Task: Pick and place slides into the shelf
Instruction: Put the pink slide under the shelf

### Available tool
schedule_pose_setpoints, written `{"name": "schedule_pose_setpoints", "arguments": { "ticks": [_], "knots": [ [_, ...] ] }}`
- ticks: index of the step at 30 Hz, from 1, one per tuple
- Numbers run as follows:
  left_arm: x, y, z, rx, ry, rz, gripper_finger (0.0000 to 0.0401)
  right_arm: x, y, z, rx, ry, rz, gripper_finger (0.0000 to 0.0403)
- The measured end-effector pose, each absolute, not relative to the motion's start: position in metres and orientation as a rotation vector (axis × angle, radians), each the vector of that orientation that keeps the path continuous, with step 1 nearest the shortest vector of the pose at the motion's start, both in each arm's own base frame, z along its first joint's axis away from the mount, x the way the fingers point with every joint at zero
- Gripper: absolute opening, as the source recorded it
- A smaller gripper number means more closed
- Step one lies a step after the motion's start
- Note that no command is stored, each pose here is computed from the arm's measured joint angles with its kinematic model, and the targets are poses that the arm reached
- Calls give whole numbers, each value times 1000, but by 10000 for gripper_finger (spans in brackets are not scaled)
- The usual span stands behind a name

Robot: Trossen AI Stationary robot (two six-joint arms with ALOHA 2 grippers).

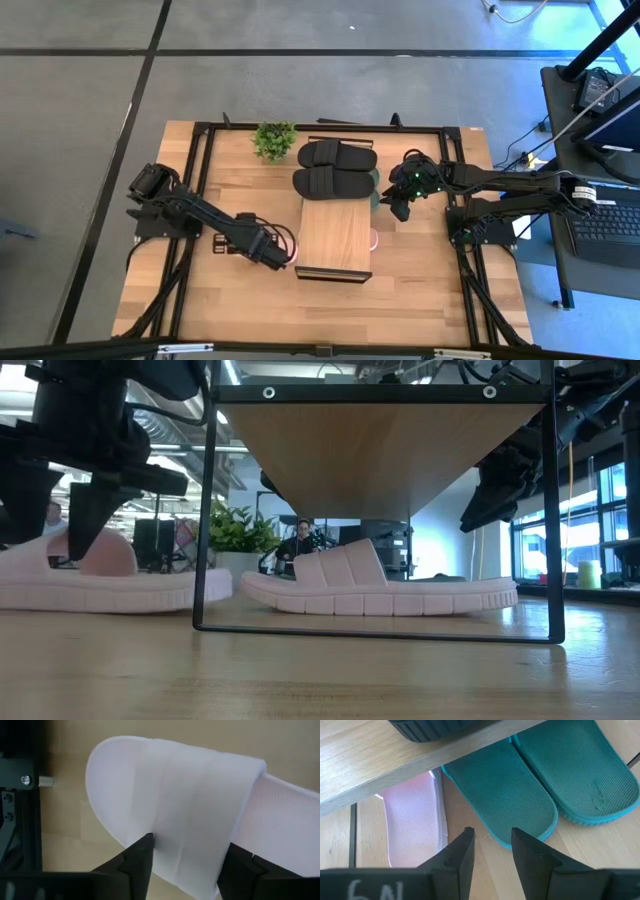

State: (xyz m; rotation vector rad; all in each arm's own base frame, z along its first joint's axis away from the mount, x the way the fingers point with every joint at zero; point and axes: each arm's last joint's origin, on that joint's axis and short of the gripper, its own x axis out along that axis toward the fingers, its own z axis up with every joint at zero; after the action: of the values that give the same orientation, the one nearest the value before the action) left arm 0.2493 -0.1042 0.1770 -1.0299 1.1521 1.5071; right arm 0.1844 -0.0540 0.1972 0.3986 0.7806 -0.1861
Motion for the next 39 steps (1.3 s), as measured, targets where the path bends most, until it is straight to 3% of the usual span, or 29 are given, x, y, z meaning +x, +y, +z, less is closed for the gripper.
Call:
{"name": "schedule_pose_setpoints", "arguments": {
  "ticks": [13,39],
  "knots": [
    [248,-108,177,-1019,1319,1434,189,184,-54,197,402,780,-188,130],
    [254,-110,195,-1066,1290,1373,189,184,-54,197,404,779,-188,130]
  ]
}}
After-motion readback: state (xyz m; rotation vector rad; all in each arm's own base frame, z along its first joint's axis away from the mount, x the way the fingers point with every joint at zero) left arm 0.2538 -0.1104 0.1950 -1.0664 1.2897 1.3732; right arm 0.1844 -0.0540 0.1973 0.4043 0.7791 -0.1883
